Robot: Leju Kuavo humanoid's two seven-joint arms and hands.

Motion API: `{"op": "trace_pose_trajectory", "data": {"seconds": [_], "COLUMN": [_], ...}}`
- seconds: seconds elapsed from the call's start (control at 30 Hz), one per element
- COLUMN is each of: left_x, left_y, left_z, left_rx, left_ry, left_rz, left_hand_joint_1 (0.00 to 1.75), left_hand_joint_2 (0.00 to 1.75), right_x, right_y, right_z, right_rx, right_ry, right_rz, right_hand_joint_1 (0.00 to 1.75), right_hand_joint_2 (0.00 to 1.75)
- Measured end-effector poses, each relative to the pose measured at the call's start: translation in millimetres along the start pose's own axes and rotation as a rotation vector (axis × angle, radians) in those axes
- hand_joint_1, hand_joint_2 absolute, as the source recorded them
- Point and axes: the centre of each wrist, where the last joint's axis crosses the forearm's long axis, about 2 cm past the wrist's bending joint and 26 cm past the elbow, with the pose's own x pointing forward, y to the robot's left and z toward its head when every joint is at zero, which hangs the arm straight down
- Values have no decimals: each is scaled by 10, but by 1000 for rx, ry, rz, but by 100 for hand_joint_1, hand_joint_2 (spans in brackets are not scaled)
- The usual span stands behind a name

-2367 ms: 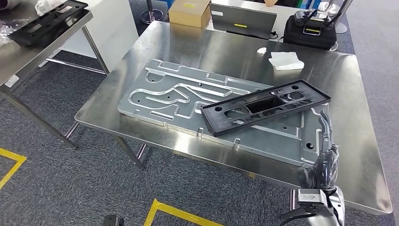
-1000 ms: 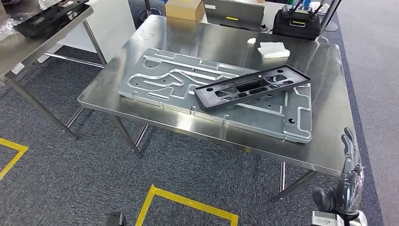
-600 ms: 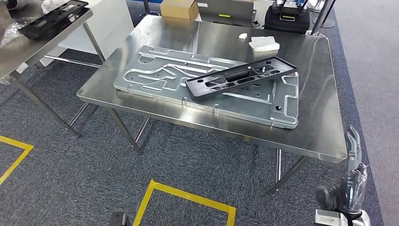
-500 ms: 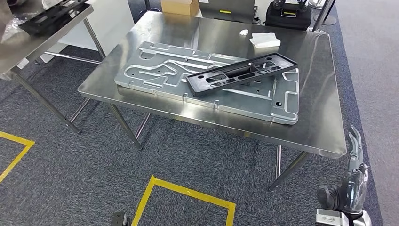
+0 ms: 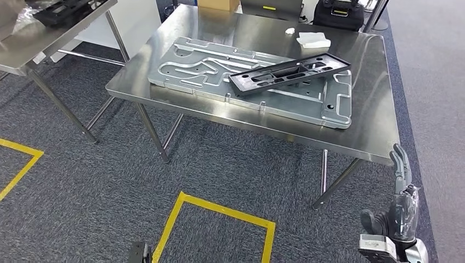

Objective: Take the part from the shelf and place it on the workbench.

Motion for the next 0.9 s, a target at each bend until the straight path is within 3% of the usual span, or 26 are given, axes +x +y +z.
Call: {"op": "trace_pose_trajectory", "data": {"seconds": [0.2, 0.43, 0.67, 0.9], "left_x": [26, 47, 33, -78], "left_y": [-22, -29, -26, 19], "left_z": [-13, -24, -14, 55], "left_rx": [-8, -21, -11, 22], "left_ry": [3, 10, 45, 57], "left_rz": [-28, -80, -109, -143], "left_hand_joint_1": [0, 0, 0, 0], "left_hand_joint_2": [0, 0, 0, 0], "right_x": [-46, -240, -613, -681], "right_y": [105, 421, 664, 524], "right_z": [124, 625, 1333, 2190], "right_rx": [54, 190, 267, 382], "right_ry": [58, 304, 660, 1218], "right_rz": [16, 21, 94, 224], "right_hand_joint_1": [0, 0, 0, 0], "right_hand_joint_2": [0, 0, 0, 0]}}
